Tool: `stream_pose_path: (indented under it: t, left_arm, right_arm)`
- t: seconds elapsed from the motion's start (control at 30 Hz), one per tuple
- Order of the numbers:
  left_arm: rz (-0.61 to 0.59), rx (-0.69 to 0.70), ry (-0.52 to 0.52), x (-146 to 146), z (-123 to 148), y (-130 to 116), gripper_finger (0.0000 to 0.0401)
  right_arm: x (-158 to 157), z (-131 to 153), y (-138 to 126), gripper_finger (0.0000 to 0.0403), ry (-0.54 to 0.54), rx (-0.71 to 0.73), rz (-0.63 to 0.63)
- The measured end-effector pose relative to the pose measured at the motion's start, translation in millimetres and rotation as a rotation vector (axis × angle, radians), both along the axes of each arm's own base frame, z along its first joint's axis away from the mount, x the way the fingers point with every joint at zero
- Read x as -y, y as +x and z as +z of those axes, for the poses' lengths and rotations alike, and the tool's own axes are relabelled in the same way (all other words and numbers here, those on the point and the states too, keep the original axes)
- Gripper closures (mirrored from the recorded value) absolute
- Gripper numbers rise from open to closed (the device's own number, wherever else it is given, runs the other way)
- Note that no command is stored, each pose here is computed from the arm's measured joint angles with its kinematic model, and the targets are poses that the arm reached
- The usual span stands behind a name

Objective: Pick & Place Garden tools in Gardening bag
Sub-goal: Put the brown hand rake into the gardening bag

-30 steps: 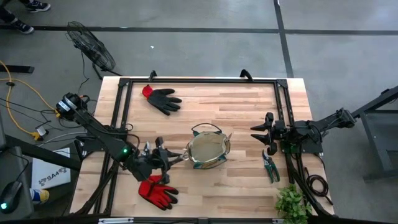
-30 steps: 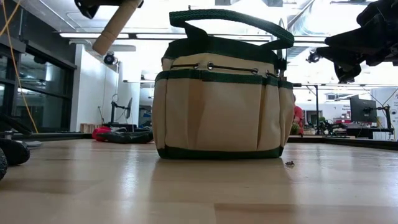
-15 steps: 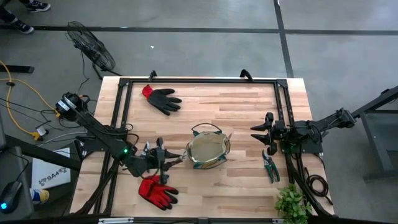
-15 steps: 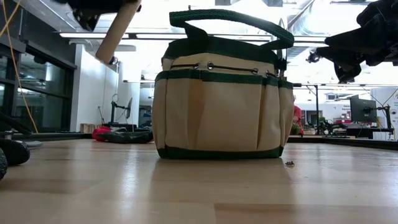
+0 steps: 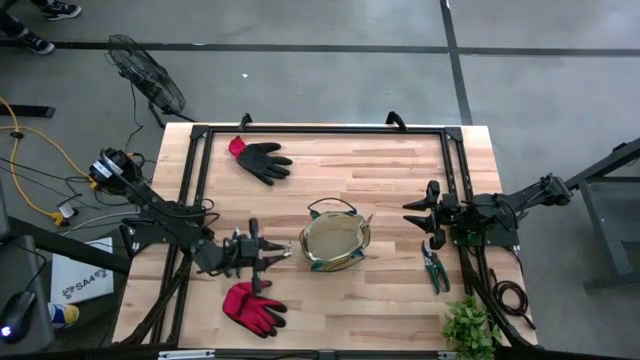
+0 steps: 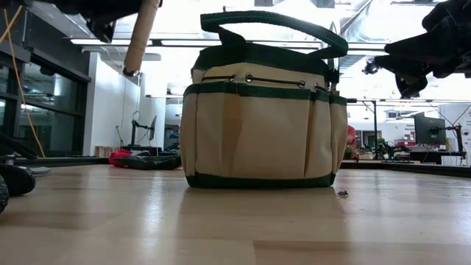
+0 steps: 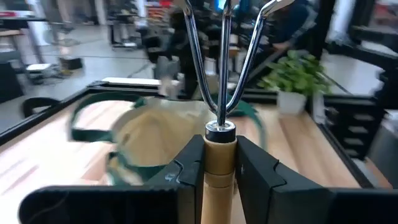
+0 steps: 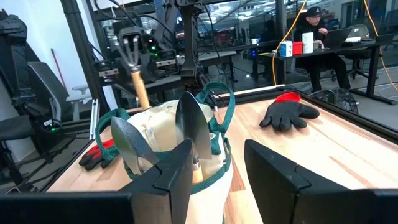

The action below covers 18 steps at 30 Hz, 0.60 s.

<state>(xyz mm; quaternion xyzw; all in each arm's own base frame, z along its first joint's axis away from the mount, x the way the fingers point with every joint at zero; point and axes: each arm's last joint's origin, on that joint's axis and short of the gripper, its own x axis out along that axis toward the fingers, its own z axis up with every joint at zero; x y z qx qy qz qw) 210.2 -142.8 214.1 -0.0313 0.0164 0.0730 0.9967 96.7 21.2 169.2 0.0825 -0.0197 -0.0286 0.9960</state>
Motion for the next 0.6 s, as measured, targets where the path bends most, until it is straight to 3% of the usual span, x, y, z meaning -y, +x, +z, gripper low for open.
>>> stream_pose_path:
  t: [0.17, 0.6]
  left_arm:
    - [0.063, 0.05, -0.042, -12, -5, -2, 0.0342]
    - [-0.015, 0.108, -0.042, -45, -2, 18, 0.0342]
  right_arm:
    - [0, 0, 0, 0.0266, 0.0, 0.0, 0.0]
    - [0, 0, 0, 0.0266, 0.0, 0.0, 0.0]
